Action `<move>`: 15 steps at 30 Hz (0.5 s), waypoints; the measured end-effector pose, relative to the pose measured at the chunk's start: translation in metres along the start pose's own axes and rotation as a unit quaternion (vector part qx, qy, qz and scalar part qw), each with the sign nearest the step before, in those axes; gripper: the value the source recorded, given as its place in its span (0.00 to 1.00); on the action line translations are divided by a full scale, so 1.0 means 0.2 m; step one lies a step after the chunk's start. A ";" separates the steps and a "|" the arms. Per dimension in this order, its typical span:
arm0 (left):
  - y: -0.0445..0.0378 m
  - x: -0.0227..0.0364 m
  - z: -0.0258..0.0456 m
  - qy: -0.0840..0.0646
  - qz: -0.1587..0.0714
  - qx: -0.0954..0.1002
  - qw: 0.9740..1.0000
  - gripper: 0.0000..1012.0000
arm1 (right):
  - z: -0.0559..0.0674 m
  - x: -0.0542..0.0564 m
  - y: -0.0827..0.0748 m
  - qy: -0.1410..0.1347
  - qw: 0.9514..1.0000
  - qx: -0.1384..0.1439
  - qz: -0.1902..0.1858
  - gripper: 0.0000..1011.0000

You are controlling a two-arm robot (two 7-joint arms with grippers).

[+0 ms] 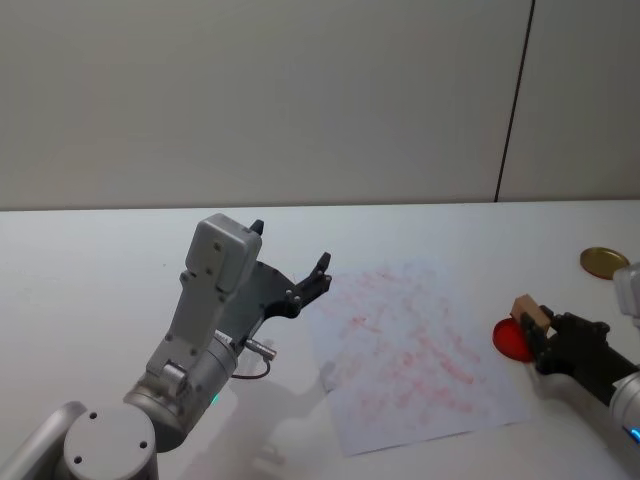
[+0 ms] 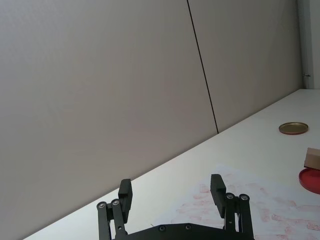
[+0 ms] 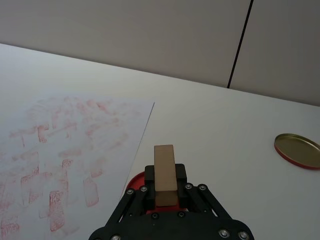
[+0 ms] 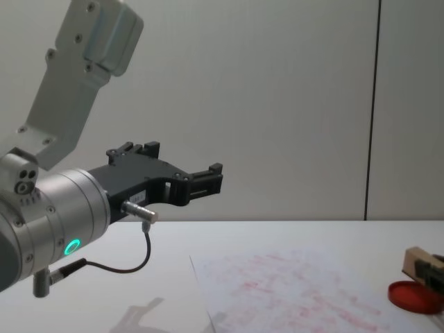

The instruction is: Use the one hand to pick up the stamp and affix it onto the A4 paper.

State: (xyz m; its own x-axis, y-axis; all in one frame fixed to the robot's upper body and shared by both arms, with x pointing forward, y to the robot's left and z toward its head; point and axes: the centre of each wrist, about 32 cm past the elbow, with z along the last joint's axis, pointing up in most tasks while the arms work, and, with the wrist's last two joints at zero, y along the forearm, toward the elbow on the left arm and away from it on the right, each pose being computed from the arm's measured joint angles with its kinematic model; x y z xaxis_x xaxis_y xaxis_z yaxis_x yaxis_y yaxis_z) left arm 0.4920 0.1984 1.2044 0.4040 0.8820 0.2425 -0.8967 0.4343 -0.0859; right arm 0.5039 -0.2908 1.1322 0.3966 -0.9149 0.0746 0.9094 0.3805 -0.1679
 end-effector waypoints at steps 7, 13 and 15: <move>0.000 0.000 0.000 0.000 0.000 0.000 1.000 0.98 | -0.02 0.00 0.01 0.000 1.000 -0.011 0.000 0.22; 0.000 0.000 0.000 0.000 0.000 0.000 1.000 0.98 | -0.03 0.00 0.02 0.000 1.000 -0.019 0.000 0.22; 0.000 0.000 0.000 0.000 0.000 0.000 1.000 0.98 | -0.04 0.00 0.03 0.000 1.000 -0.021 0.000 0.24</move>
State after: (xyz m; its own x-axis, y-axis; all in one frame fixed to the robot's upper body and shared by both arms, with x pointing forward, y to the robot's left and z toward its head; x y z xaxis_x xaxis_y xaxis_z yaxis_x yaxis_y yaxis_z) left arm 0.4920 0.1984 1.2044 0.4040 0.8820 0.2425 -0.8967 0.4343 -0.0859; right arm 0.5080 -0.2904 1.1244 0.3959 -0.9153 0.0744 0.9036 0.3738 -0.2094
